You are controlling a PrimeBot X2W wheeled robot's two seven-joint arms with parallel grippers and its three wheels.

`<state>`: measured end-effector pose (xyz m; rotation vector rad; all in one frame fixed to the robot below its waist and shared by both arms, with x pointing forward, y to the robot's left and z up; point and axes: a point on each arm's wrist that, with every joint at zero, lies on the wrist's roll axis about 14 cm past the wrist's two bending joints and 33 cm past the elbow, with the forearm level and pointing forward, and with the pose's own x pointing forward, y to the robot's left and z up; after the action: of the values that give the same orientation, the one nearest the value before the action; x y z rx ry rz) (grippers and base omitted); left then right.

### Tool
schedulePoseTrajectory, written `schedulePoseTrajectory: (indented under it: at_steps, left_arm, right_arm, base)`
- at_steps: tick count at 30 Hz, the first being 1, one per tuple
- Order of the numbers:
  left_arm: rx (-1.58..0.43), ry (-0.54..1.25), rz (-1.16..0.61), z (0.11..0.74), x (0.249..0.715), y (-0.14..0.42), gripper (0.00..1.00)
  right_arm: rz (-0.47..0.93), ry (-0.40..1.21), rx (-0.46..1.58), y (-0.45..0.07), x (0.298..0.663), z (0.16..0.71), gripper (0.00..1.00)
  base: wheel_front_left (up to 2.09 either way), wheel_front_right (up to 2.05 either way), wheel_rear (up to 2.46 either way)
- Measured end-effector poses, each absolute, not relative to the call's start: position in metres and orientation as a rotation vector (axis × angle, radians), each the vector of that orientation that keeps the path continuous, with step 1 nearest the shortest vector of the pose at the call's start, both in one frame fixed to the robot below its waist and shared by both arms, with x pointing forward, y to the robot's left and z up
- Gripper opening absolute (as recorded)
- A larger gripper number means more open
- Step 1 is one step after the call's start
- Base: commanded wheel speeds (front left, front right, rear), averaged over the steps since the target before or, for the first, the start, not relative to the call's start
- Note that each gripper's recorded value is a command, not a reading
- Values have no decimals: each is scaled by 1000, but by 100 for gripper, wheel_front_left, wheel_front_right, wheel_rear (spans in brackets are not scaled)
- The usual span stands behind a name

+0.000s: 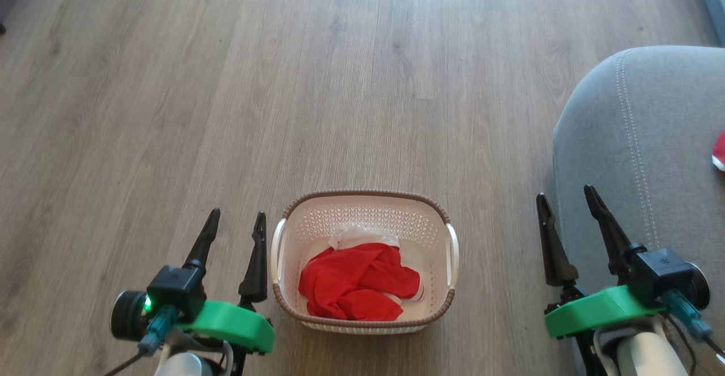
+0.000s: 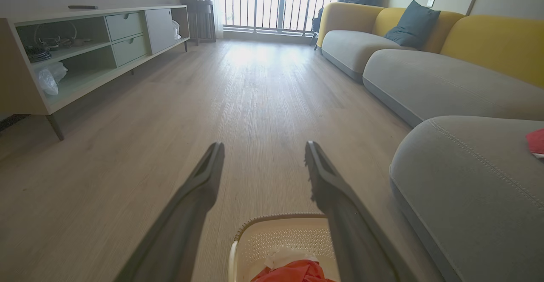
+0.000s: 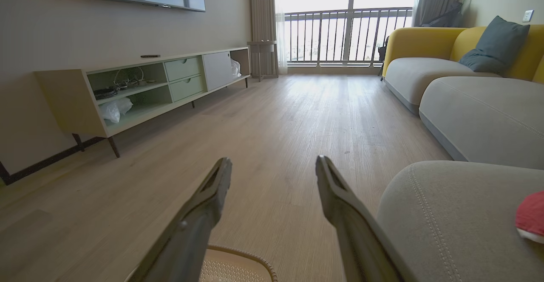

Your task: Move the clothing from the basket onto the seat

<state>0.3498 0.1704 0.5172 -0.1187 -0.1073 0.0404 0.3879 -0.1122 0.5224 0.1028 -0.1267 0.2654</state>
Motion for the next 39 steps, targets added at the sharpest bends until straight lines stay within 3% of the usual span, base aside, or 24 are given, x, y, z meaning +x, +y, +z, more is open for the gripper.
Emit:
schedulePoseTrajectory:
  at_steps: [32,39]
  left_arm:
    - [-109,-86,19,511,364,165,100]
    - [-119,-2,-45,483,370,150,100]
  right_arm:
    - [220,-125,113,-126,403,520,100]
    - [132,-47,80,-155,407,492,100]
  base:
    - [0,0,0]
    - [0,0,0]
